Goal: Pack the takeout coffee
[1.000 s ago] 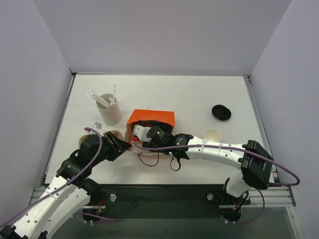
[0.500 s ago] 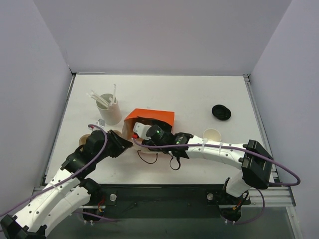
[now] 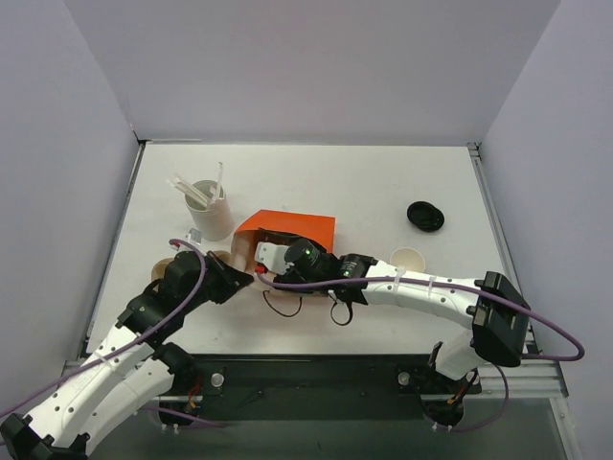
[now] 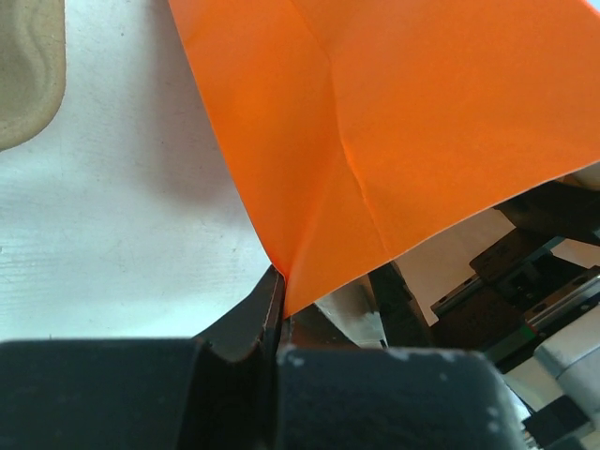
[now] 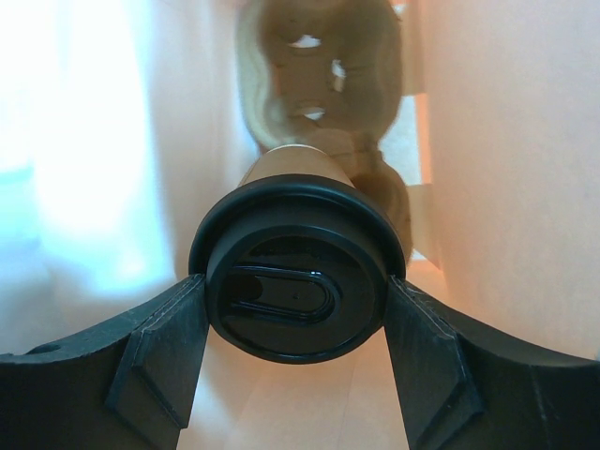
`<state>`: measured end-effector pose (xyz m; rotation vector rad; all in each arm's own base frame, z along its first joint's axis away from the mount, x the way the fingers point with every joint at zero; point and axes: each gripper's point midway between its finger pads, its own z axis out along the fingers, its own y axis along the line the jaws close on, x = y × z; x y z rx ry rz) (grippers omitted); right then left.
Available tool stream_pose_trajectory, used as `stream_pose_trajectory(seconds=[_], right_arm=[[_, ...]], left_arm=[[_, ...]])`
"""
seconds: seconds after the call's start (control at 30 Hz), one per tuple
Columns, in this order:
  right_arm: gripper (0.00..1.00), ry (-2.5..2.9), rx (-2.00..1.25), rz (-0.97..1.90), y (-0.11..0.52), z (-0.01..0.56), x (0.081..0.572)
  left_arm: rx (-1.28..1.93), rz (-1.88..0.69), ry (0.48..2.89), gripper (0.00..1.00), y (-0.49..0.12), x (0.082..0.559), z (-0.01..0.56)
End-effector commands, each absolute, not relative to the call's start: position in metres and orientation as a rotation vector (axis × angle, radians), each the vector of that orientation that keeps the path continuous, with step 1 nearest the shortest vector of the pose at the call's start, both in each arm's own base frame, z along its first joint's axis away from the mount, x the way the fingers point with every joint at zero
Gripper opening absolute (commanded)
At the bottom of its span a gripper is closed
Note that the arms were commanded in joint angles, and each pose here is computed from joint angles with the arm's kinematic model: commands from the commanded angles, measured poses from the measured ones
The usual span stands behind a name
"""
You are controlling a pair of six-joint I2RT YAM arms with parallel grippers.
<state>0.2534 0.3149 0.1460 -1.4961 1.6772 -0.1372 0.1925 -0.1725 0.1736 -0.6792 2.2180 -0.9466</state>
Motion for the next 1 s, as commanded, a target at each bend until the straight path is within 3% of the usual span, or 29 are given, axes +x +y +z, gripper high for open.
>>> stream_pose_trajectory(seconds=[0.0, 0.47, 0.97], right_arm=[[0.32, 1.647, -1.536, -0.064, 0.321, 0.159, 0.245], [0.32, 1.569, -1.502, -0.395, 0.321, 0.150, 0.291], [0.32, 1.594, -1.529, -0.251, 0.300, 0.165, 0.275]], left_arm=[[-0.681, -1.025, 2.147, 0.00, -0.180, 0.199, 0.203], [-0.626, -1.050, 2.160, 0.00, -0.185, 0.196, 0.212], [-0.638, -1.008, 2.173, 0.00, -0.180, 0.196, 0.203]])
